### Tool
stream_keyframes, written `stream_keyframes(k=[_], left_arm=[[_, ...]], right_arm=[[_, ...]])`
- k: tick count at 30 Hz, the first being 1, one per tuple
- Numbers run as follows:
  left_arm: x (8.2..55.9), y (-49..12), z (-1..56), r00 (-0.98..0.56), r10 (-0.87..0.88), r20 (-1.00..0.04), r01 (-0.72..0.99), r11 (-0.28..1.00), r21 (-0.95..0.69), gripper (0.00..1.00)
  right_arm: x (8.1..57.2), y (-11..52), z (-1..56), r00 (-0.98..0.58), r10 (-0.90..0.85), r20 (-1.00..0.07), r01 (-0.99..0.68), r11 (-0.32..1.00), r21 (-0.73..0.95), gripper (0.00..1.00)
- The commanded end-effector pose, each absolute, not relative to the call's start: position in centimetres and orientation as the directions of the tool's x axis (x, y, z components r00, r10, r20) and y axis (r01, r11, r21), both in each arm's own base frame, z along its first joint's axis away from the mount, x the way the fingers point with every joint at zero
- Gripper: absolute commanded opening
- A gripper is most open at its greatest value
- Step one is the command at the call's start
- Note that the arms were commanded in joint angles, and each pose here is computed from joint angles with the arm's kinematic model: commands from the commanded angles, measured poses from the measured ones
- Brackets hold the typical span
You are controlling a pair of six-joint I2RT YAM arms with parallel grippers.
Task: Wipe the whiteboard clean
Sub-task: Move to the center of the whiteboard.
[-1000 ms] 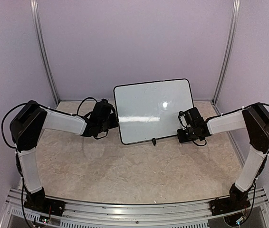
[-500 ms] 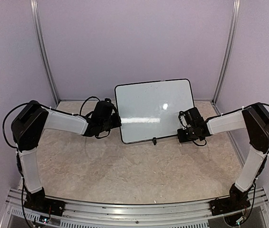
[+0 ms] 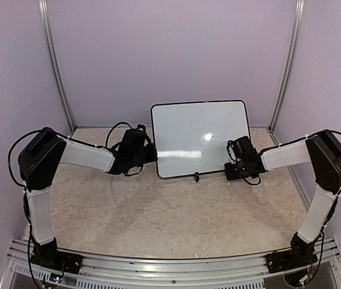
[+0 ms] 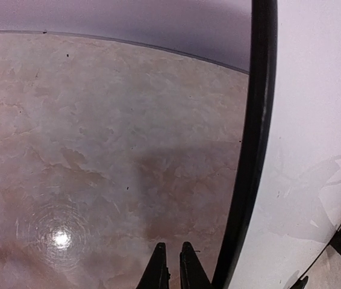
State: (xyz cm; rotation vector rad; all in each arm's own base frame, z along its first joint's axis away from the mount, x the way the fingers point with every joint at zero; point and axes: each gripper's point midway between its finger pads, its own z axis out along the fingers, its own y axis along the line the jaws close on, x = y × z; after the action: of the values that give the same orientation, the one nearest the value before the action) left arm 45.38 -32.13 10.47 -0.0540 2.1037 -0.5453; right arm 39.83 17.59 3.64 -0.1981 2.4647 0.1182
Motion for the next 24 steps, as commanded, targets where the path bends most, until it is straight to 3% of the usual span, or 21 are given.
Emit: stream_keyframes(k=[1, 9, 16, 24], left_arm=[[43.5, -36.6, 13.3, -0.550, -0.258, -0.795, 0.331, 0.806, -0.490, 0.09], [43.7, -35.3, 12.1, -0.558, -0.260, -0.788, 0.271, 0.840, -0.469, 0.09], [44.3, -30.9, 9.6, -0.581, -0.322, -0.747, 0.111, 0.878, -0.465, 0.33], [44.1, -28.5, 10.4, -0.551, -0.348, -0.758, 0.082, 0.882, -0.464, 0.40]], right_arm=[[40.4, 20.6, 4.9, -0.728, -0.085, -0.680, -0.220, 0.969, 0.115, 0.00], [40.6, 19.9, 5.5, -0.714, -0.070, -0.697, -0.187, 0.978, 0.093, 0.00], [41.0, 19.6, 5.9, -0.711, -0.049, -0.702, -0.156, 0.984, 0.089, 0.00], [43.1, 19.0, 7.2, -0.696, -0.049, -0.716, -0.095, 0.995, 0.024, 0.00]])
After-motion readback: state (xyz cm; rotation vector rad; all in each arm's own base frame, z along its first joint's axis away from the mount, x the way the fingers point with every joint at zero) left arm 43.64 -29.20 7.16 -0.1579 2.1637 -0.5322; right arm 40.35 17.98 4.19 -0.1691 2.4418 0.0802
